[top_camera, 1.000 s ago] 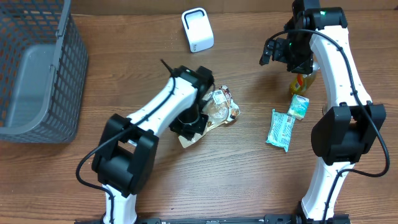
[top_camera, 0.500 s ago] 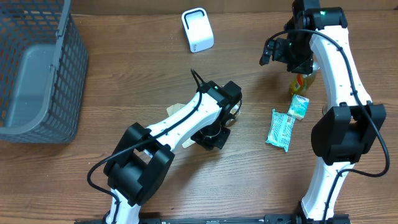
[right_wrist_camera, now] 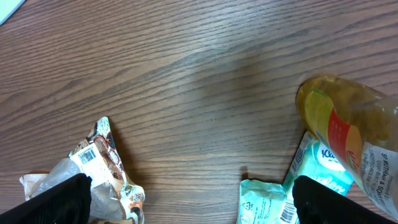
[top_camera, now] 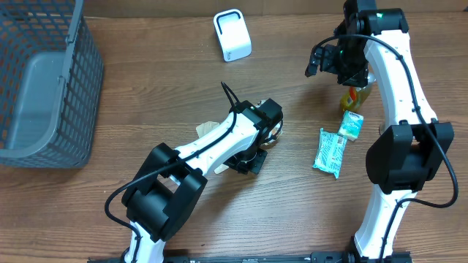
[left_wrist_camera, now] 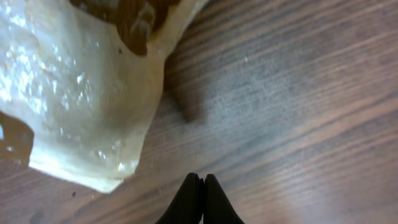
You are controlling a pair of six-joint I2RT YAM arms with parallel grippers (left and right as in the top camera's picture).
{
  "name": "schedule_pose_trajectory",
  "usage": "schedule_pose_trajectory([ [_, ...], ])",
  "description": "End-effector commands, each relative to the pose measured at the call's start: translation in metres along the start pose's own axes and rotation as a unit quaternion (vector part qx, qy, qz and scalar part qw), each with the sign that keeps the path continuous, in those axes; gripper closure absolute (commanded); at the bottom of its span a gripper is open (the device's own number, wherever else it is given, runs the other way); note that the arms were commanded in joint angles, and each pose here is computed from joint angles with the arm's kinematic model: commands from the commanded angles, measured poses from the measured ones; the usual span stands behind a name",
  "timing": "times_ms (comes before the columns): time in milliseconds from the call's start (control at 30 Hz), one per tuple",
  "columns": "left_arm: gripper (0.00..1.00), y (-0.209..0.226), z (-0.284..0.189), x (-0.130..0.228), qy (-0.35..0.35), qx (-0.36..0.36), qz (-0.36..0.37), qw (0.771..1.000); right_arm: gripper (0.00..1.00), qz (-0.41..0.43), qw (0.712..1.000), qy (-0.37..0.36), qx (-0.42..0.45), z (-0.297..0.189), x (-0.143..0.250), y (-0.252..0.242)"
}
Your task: Scan the item barcode
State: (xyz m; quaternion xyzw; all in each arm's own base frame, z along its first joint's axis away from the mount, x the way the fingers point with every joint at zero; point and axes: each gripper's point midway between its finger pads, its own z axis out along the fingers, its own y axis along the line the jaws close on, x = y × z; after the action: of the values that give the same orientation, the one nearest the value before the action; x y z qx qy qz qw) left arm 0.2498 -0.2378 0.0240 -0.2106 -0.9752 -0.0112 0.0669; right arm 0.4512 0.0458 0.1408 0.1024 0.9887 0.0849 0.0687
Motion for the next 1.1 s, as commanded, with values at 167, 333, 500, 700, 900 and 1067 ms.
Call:
schedule_pose_trajectory([
  [167, 0.96, 0.005, 0.009, -0.008, -0.016, -0.009, -0.021, 1.000, 0.00, -0.006, 1.000, -0.022, -0.009, -0.014, -0.006, 0.004],
  [333, 0.96, 0.004, 0.009, -0.009, -0.018, -0.009, -0.025, 0.999, 0.00, -0.006, 1.000, -0.022, -0.009, -0.014, -0.006, 0.004],
  [500, 0.96, 0.005, 0.009, -0.009, -0.019, -0.009, -0.026, 0.999, 0.00, -0.006, 1.000, -0.022, -0.009, -0.014, -0.006, 0.004],
  [700, 0.96, 0.006, 0.015, -0.006, -0.016, -0.010, -0.033, 0.999, 0.00, -0.006, 1.000, -0.022, -0.009, -0.014, -0.006, 0.004],
  [900, 0.96, 0.008, 0.026, -0.006, -0.021, -0.011, -0.033, 0.999, 0.00, -0.006, 1.000, -0.022, -0.009, -0.014, -0.006, 0.004],
  [1067, 0.96, 0.021, 0.025, -0.016, -0.046, -0.048, -0.035, 0.997, 0.00, -0.006, 1.000, -0.022, -0.009, -0.014, -0.006, 0.004],
])
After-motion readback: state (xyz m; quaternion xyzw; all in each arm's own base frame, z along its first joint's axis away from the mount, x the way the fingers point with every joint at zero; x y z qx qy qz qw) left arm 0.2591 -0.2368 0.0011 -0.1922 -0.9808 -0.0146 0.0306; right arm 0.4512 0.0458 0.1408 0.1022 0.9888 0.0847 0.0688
